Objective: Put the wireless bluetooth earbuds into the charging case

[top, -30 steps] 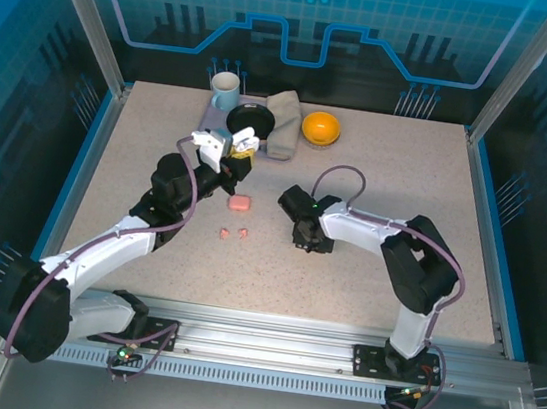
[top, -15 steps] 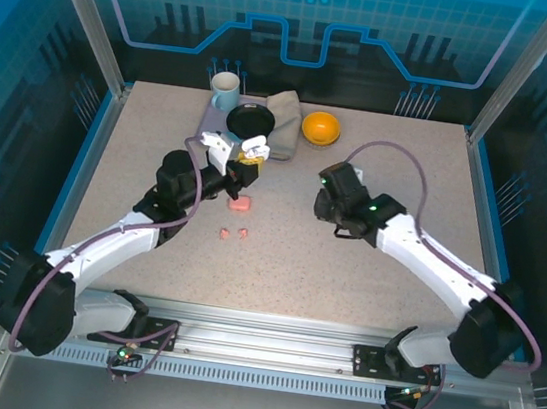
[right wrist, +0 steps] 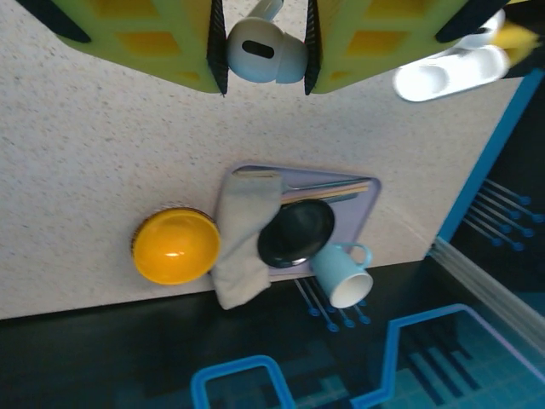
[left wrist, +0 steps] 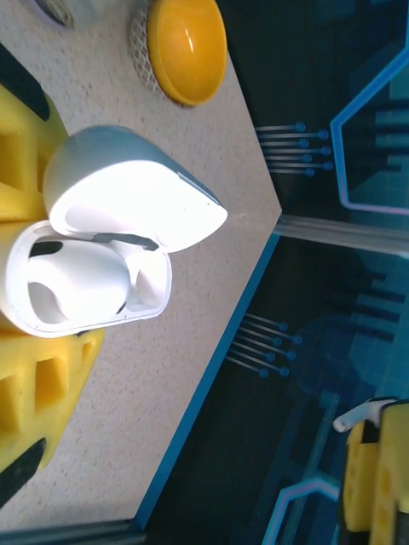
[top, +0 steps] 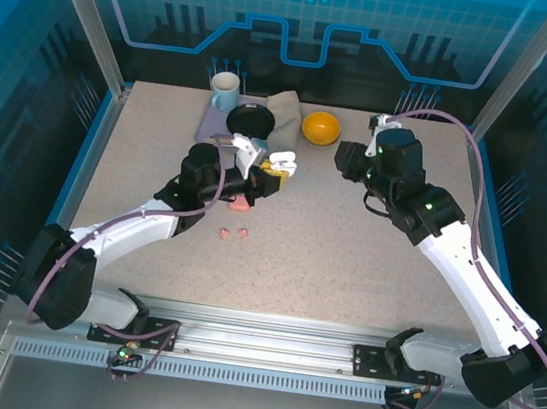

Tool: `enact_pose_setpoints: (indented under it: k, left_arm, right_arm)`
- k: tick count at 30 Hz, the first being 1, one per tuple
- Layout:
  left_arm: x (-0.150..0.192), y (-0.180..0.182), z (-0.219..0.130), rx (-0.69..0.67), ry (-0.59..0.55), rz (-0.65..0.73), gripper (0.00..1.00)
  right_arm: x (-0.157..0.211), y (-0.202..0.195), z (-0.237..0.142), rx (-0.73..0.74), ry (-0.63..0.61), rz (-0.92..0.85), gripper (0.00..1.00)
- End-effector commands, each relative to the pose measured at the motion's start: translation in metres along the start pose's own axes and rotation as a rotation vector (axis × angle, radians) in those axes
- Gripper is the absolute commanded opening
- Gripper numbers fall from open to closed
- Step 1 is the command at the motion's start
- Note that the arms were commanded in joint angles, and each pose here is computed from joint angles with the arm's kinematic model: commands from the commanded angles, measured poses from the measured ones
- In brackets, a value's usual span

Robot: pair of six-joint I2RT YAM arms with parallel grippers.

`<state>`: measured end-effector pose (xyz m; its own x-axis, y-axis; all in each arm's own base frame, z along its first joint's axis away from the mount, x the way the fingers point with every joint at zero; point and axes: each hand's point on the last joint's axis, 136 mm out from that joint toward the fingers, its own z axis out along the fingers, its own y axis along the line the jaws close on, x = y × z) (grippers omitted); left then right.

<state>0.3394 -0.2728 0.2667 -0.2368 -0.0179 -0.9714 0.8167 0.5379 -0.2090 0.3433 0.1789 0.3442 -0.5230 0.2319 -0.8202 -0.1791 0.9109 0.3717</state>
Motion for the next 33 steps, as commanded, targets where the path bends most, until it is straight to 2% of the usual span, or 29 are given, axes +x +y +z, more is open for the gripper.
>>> enact_pose_setpoints:
  k: [1,15,33]
  left_arm:
    - [-0.020,-0.017,0.011,0.092,-0.022,0.006,0.00]
    - [-0.043,-0.039,0.031,0.218,-0.042,0.013,0.00]
    - [-0.057,-0.048,0.033,0.256,-0.049,0.026,0.00]
  right_arm:
    - [-0.017,0.022,-0.003,-0.112,-0.038,-0.035,0.32]
    - [-0.012,0.052,-0.002,-0.297,-0.051,-0.124,0.32]
    - [0.002,0.052,0.013,-0.308,-0.015,-0.135,0.32]
